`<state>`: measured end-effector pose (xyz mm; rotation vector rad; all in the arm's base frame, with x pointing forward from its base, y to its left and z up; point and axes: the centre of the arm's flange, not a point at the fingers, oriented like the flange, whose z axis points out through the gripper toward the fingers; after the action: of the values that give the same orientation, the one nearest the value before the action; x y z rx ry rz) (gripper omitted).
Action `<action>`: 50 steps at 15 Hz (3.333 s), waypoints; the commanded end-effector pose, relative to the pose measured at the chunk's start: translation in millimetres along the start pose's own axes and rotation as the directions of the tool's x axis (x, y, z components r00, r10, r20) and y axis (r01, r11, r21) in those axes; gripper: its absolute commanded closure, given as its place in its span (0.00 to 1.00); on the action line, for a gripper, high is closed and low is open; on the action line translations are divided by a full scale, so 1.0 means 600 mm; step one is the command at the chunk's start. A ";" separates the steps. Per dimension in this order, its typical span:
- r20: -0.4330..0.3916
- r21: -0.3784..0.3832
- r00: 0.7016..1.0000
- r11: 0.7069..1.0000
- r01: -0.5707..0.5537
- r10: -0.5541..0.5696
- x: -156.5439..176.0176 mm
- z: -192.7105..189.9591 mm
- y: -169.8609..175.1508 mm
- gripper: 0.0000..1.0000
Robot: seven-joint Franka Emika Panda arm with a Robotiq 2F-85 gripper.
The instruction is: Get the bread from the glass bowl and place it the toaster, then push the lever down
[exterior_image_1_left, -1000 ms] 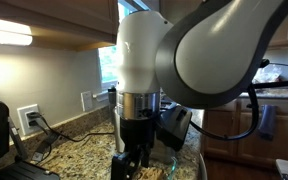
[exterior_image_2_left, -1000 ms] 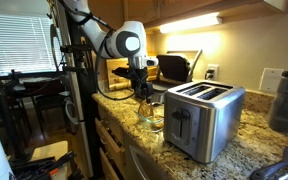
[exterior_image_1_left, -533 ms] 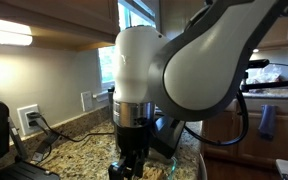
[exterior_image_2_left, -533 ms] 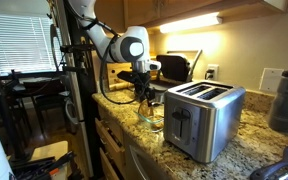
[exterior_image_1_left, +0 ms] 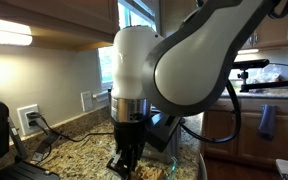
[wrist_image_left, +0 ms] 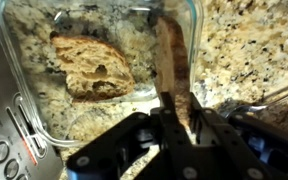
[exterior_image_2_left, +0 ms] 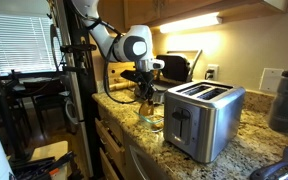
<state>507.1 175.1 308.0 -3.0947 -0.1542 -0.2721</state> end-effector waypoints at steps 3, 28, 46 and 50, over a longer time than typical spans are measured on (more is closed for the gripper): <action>-0.021 -0.011 1.000 1.000 -0.014 0.014 -0.002 -0.026 0.005 0.93; -0.088 -0.114 0.996 0.993 -0.025 0.015 0.088 -0.296 0.153 0.94; -0.131 -0.229 0.991 0.973 -0.004 -0.027 0.110 -0.299 0.274 0.94; -0.136 -0.232 0.987 0.971 0.052 -0.085 0.106 -0.277 0.273 0.94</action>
<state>564.7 17.4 489.2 -3.2730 -0.1612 -0.5025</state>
